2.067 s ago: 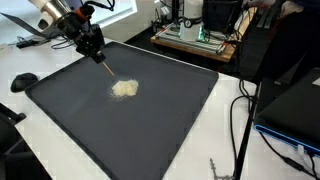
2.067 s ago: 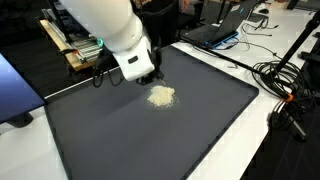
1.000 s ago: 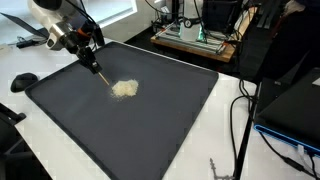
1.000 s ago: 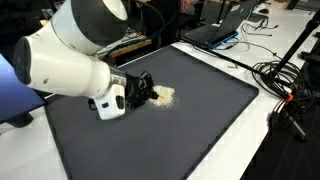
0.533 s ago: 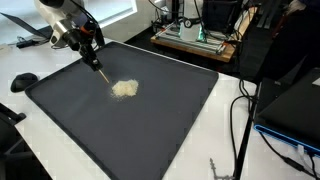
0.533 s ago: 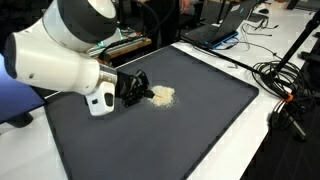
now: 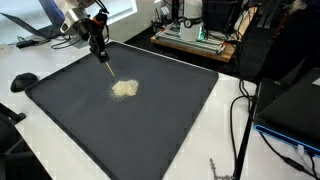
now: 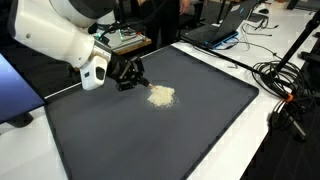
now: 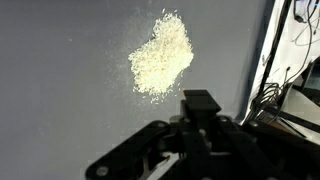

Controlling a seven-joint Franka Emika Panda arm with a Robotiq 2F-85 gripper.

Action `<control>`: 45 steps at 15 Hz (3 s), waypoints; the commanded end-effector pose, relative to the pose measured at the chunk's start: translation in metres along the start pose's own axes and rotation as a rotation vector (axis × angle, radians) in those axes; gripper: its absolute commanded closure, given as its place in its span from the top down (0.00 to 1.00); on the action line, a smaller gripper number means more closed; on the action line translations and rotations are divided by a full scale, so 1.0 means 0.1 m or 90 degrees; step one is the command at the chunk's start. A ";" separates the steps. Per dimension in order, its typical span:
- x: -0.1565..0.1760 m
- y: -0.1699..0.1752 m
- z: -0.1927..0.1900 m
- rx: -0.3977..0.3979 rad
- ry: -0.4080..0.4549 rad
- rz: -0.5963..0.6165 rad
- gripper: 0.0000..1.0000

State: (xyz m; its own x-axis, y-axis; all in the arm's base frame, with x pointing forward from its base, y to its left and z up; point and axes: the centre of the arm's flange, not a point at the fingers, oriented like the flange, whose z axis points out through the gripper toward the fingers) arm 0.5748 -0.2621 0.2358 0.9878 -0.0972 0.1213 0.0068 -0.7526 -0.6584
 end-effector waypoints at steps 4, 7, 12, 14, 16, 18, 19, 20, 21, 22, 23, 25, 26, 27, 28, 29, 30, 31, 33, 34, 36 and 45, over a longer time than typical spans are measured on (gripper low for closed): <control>-0.76 -0.53 0.03 -0.064 0.072 0.001 0.03; -0.93 -0.77 0.05 -0.103 0.118 -0.027 0.03; -1.09 -1.09 0.15 -0.189 0.163 -0.075 0.03; -1.14 -1.20 0.19 -0.224 0.175 -0.093 0.03; -1.18 -1.32 0.22 -0.256 0.181 -0.113 0.03; -1.20 -1.44 0.26 -0.284 0.184 -0.134 0.03; -1.20 -1.51 0.27 -0.298 0.185 -0.146 0.03; -1.20 -1.56 0.29 -0.310 0.186 -0.157 0.03; -1.19 -1.63 0.31 -0.326 0.184 -0.171 0.03; -1.19 -1.68 0.32 -0.336 0.185 -0.181 0.03; -1.18 -1.75 0.35 -0.347 0.185 -0.192 0.03; -1.15 -1.87 0.39 -0.367 0.177 -0.217 0.03; -1.14 -1.91 0.41 -0.373 0.171 -0.231 0.03; -1.11 -1.95 0.42 -0.384 0.162 -0.242 0.03; -1.09 -1.99 0.44 -0.394 0.152 -0.253 0.03; -1.07 -2.03 0.44 -0.403 0.144 -0.261 0.03; -1.03 -2.08 0.45 -0.416 0.133 -0.266 0.03; -1.00 -2.12 0.45 -0.427 0.123 -0.274 0.03; -0.93 -2.23 0.48 -0.449 0.095 -0.291 0.03; -0.90 -2.27 0.49 -0.459 0.081 -0.297 0.03; -0.84 -2.32 0.52 -0.479 0.045 -0.310 0.03; -0.47 -2.71 0.57 -0.527 -0.089 -0.321 0.03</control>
State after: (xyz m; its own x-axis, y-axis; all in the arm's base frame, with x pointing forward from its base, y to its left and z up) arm 0.5213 -0.0323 0.3496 0.9077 0.3839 0.1692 0.3557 -0.9181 0.1748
